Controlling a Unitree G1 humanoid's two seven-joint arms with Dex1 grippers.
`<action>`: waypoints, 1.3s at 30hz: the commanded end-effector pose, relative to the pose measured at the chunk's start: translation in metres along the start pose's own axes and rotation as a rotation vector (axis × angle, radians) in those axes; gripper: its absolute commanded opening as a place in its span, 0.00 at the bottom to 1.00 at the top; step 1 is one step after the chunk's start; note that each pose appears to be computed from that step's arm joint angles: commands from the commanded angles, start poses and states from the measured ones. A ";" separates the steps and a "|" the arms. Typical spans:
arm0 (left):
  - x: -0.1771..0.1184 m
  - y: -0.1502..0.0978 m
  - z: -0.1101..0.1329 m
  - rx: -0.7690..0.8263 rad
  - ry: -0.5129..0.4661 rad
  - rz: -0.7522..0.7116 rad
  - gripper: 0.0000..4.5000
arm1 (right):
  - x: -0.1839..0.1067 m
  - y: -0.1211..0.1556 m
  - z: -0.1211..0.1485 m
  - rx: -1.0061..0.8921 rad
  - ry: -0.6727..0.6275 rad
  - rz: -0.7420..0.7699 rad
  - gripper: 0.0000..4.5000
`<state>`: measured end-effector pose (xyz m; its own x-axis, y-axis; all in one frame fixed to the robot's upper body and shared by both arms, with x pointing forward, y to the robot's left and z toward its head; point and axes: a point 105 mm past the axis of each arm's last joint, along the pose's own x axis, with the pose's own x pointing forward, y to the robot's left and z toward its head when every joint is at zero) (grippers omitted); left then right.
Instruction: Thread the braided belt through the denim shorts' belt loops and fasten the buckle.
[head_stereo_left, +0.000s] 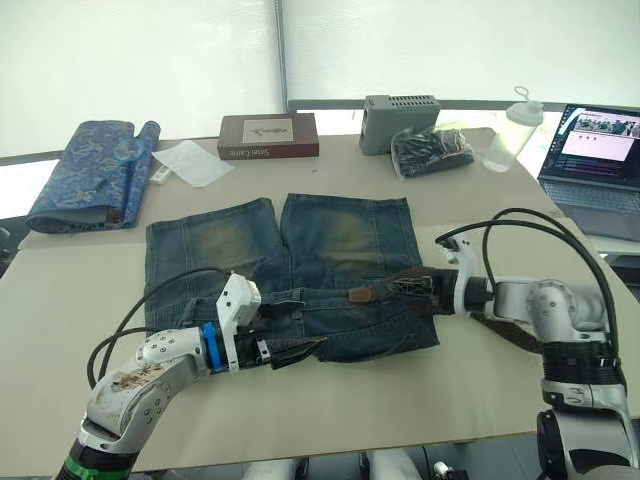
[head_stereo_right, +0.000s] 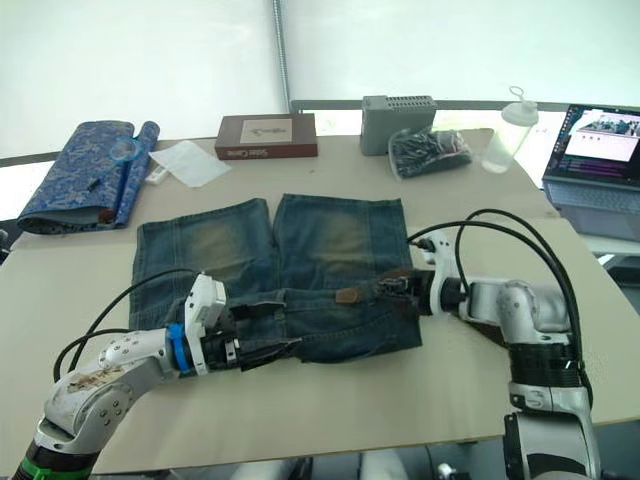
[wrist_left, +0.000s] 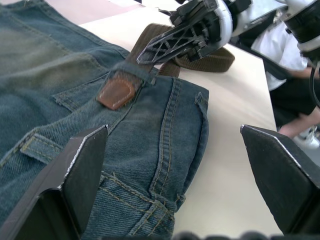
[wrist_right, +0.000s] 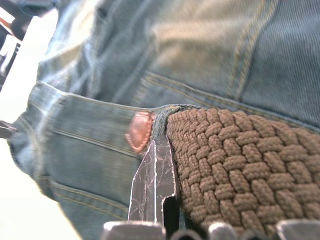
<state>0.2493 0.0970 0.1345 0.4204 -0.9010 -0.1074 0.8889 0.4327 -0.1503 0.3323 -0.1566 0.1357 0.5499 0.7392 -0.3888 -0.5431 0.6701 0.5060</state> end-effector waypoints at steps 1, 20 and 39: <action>0.002 -0.001 0.006 -0.010 -0.013 -0.013 0.99 | -0.008 0.017 0.018 -0.051 -0.050 0.041 0.00; 0.048 0.024 -0.006 -0.568 -0.052 0.068 0.99 | 0.025 -0.004 -0.027 0.068 0.008 -0.087 0.00; 0.087 0.039 0.004 -0.779 0.128 0.201 0.99 | 0.031 0.007 -0.027 0.260 -0.103 -0.025 0.00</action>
<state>0.3201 0.0369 0.1175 0.5007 -0.8095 -0.3067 0.4023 0.5313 -0.7456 0.3299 -0.1327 0.0990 0.6344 0.6737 -0.3792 -0.3582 0.6908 0.6281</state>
